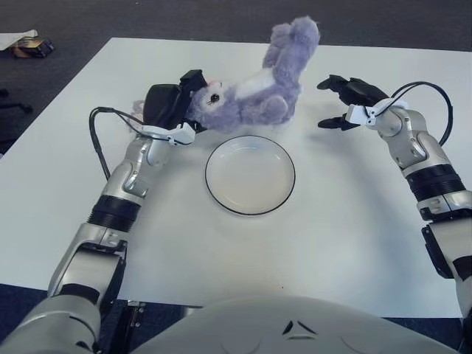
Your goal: Put the doll into the plate.
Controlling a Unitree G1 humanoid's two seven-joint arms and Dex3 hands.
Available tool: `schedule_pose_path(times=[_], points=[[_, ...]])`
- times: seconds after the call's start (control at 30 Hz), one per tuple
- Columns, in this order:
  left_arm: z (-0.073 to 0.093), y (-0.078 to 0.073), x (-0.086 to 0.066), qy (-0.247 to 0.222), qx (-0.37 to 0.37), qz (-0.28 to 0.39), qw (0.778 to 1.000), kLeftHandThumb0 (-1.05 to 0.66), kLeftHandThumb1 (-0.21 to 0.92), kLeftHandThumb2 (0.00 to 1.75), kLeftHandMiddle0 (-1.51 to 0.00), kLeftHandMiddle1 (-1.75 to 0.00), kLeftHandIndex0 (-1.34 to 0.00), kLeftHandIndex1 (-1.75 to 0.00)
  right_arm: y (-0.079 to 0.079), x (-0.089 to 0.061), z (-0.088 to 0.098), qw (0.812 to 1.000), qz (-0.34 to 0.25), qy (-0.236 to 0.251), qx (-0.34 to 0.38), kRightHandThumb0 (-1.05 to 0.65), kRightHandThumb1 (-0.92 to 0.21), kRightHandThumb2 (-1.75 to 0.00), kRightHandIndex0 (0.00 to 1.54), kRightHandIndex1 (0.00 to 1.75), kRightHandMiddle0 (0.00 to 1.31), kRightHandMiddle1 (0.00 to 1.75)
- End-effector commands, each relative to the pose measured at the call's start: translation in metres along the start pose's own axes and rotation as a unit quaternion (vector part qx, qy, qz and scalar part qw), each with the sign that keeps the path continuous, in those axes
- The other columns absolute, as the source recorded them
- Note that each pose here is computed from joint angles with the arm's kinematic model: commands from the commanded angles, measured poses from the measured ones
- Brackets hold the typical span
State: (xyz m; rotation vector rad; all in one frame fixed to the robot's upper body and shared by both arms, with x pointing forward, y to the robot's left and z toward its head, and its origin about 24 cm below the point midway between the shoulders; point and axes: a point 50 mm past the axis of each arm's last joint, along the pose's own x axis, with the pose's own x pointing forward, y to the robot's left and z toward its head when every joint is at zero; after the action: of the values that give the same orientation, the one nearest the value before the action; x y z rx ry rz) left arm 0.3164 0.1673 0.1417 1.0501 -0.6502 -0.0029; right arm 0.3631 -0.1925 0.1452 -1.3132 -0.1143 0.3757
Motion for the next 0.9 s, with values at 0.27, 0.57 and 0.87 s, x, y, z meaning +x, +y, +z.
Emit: schedule_pose_path(times=[0.27,0.57,0.87], points=[[-0.005,0.016,-0.008,-0.040,-0.018,0.014,0.999,-0.63,0.86,0.83,-1.46,-1.75,-1.27,-1.75,-0.006,0.002,-0.002,1.000,-0.011,0.000,-0.011,-0.85,-0.92,-0.55,0.00,0.49,0.00,0.64],[-0.006,0.019,-0.015,-0.054,-0.026,0.017,0.998,-0.63,0.84,0.85,-1.46,-1.75,-1.26,-1.75,-0.007,0.003,-0.002,1.000,-0.005,0.001,-0.018,-0.85,-0.92,-0.59,0.00,0.47,0.00,0.65],[-0.005,0.020,-0.020,-0.065,-0.031,0.018,0.997,-0.65,0.84,0.85,-1.46,-1.75,-1.25,-1.75,-0.007,0.003,-0.003,1.000,-0.004,-0.002,-0.019,-0.85,-0.92,-0.60,0.00,0.46,0.00,0.65]])
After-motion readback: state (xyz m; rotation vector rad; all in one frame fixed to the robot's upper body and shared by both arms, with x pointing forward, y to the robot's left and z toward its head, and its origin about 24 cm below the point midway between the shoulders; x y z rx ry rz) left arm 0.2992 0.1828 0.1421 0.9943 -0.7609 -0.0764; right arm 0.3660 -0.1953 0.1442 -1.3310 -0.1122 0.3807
